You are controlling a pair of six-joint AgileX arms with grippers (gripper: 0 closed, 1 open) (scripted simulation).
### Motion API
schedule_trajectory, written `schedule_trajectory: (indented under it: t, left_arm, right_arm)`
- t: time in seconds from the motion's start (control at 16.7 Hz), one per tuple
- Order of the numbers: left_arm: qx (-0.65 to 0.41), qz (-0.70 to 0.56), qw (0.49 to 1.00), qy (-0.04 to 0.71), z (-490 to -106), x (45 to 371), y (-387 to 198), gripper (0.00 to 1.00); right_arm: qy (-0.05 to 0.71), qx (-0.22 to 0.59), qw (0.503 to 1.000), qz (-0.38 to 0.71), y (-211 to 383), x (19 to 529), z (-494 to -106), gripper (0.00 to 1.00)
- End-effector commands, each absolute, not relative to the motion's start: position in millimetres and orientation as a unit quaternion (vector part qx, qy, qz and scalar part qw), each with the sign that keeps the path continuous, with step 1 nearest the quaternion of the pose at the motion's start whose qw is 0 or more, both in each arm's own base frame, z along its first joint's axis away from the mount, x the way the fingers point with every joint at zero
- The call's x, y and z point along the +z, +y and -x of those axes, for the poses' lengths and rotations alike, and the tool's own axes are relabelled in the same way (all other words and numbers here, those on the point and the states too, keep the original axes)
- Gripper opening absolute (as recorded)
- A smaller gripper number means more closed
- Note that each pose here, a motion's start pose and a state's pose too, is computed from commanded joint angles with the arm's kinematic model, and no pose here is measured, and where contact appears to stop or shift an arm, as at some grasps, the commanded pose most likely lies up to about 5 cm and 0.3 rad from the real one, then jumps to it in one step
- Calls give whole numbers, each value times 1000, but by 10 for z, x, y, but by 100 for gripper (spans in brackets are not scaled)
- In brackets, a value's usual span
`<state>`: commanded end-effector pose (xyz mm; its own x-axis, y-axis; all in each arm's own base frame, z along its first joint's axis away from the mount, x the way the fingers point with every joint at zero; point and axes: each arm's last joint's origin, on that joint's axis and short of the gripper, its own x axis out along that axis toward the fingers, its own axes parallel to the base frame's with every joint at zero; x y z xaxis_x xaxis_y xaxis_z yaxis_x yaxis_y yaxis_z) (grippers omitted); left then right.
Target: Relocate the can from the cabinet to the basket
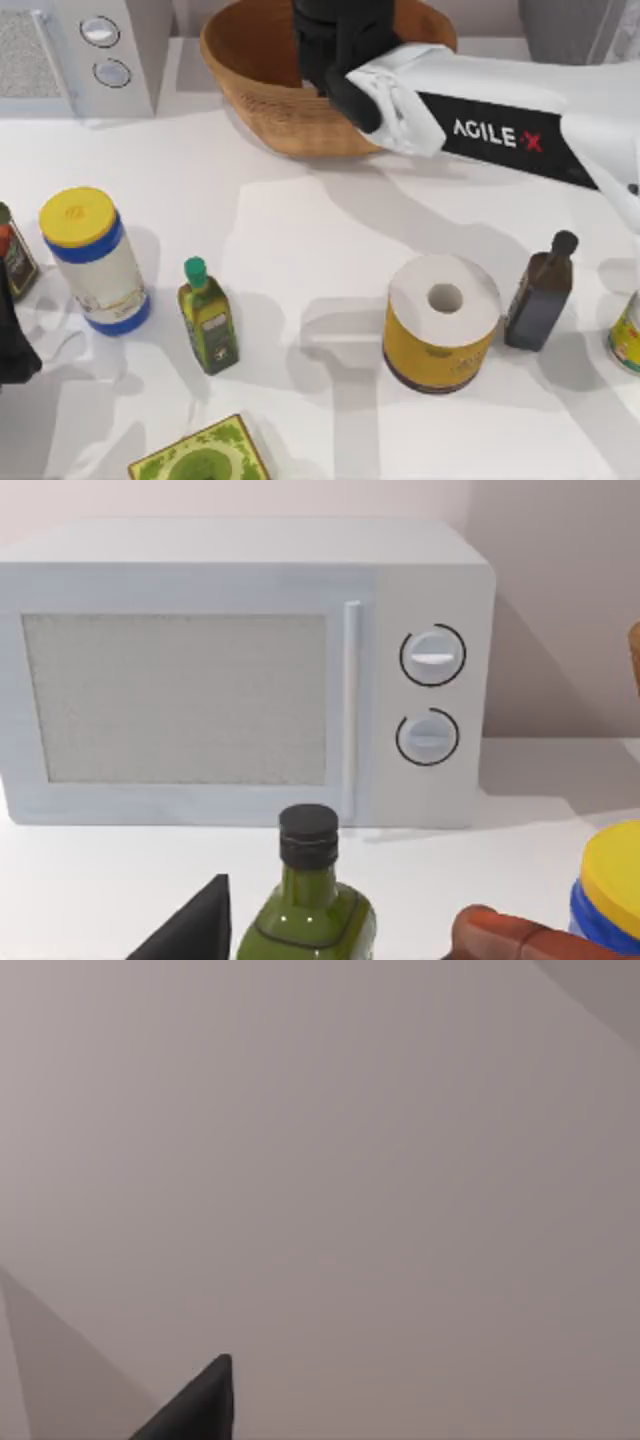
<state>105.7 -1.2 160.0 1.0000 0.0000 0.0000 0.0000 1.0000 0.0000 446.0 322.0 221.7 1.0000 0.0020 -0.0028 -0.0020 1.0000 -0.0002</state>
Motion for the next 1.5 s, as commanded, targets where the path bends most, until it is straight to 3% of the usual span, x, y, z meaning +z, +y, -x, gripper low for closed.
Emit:
schedule_trajectory:
  t: [0.42,0.84,1.2,1.5]
  left_arm:
    - [0,0,1000,0,-1057,1600,-12,100]
    - [0,0,1000,0,-1057,1600,-12,100]
    - [0,0,1000,0,-1057,1600,-12,100]
    - [0,0,1000,0,-1057,1600,-12,100]
  right_arm:
    - [1,2,1000,0,3137,2318,-4432,100]
    - [1,-1,1000,5,2340,2984,-4106,100]
    - [3,-2,1000,7,1307,3431,-3266,100]
    - [4,-2,1000,6,553,3271,-2253,100]
